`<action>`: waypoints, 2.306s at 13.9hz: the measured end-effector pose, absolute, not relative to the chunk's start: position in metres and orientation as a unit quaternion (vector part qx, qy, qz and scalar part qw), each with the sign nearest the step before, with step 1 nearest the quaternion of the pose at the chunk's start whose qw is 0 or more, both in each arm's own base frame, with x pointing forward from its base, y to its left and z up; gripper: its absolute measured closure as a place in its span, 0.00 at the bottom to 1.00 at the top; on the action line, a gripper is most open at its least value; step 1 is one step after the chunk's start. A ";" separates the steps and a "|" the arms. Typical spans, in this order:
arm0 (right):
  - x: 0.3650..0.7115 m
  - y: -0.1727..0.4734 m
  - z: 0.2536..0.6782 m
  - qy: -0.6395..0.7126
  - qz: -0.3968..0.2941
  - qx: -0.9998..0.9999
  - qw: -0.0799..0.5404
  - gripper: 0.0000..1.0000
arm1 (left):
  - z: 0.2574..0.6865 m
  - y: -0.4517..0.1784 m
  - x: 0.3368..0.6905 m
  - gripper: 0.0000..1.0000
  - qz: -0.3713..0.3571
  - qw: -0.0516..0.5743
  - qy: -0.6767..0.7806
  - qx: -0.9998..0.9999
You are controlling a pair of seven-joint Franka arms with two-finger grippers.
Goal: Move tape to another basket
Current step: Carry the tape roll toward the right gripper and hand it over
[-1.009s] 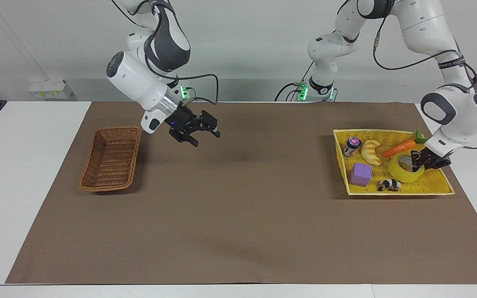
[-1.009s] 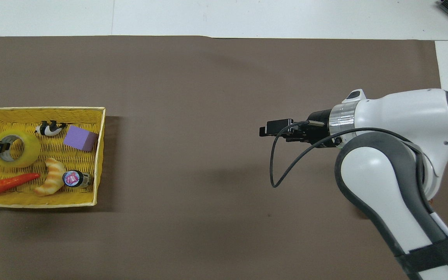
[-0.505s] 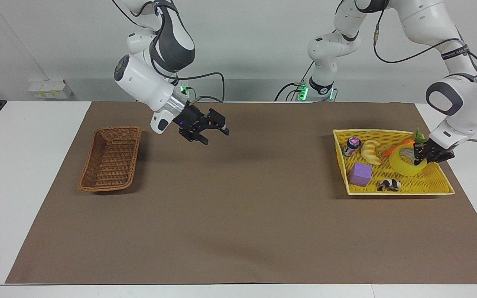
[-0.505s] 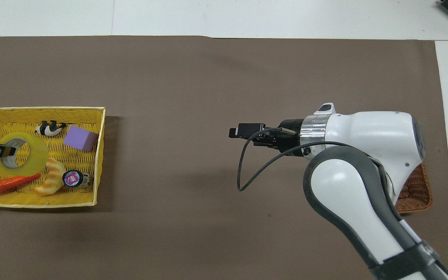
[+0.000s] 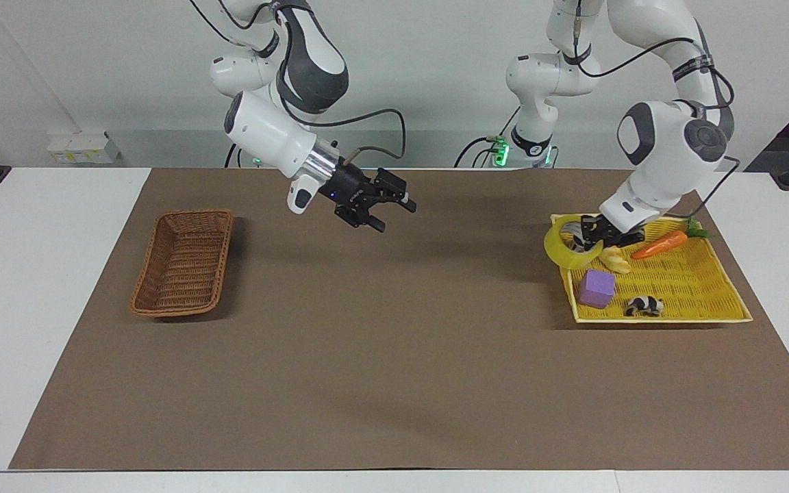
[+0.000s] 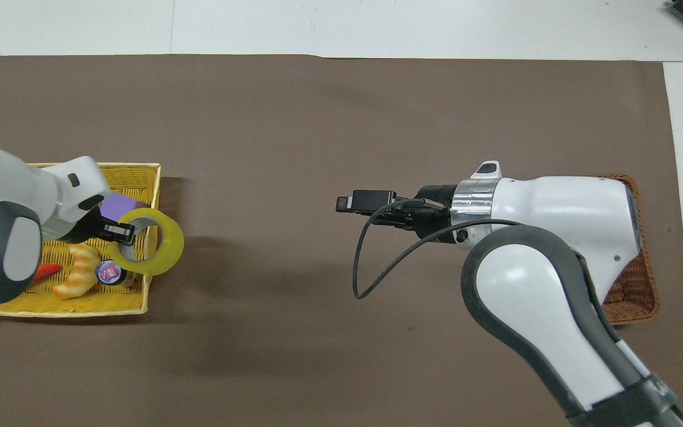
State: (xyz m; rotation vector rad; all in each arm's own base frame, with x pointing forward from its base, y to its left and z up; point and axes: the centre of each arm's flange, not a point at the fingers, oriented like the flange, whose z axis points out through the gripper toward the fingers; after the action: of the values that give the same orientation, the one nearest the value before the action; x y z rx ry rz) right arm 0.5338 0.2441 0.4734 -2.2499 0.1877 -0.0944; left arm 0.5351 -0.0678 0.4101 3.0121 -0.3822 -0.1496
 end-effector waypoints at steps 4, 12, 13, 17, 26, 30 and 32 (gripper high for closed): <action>0.534 0.244 0.472 0.076 -0.037 -0.901 0.426 0.00 | 0.401 -0.150 0.518 0.78 -0.036 0.078 -0.081 0.993; 0.533 0.256 0.436 0.080 -0.009 -0.907 0.414 0.00 | 0.415 -0.293 0.476 0.78 0.007 0.165 0.003 0.986; 0.532 0.258 0.434 0.079 -0.008 -0.907 0.413 0.00 | 0.417 -0.300 0.476 0.78 0.014 0.176 0.012 0.984; 0.530 0.262 0.428 0.057 -0.006 -0.919 0.391 0.00 | 0.430 -0.316 0.485 0.78 0.027 0.207 0.046 0.977; 0.532 0.252 0.425 0.033 0.008 -0.934 0.356 0.45 | 0.444 -0.344 0.490 0.78 0.035 0.236 0.049 0.970; 0.535 0.252 0.423 0.036 0.009 -0.934 0.355 0.72 | 0.449 -0.346 0.492 0.78 0.038 0.241 0.053 0.968; 0.539 0.252 0.424 0.050 0.012 -0.933 0.356 0.78 | 0.452 -0.346 0.493 0.60 0.041 0.243 0.053 0.968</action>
State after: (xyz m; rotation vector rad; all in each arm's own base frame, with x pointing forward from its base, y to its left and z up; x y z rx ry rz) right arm 0.5386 0.2518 0.4241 -2.4100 0.1283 0.0316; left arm 0.4931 -0.3456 0.4523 2.6447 0.1436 0.1112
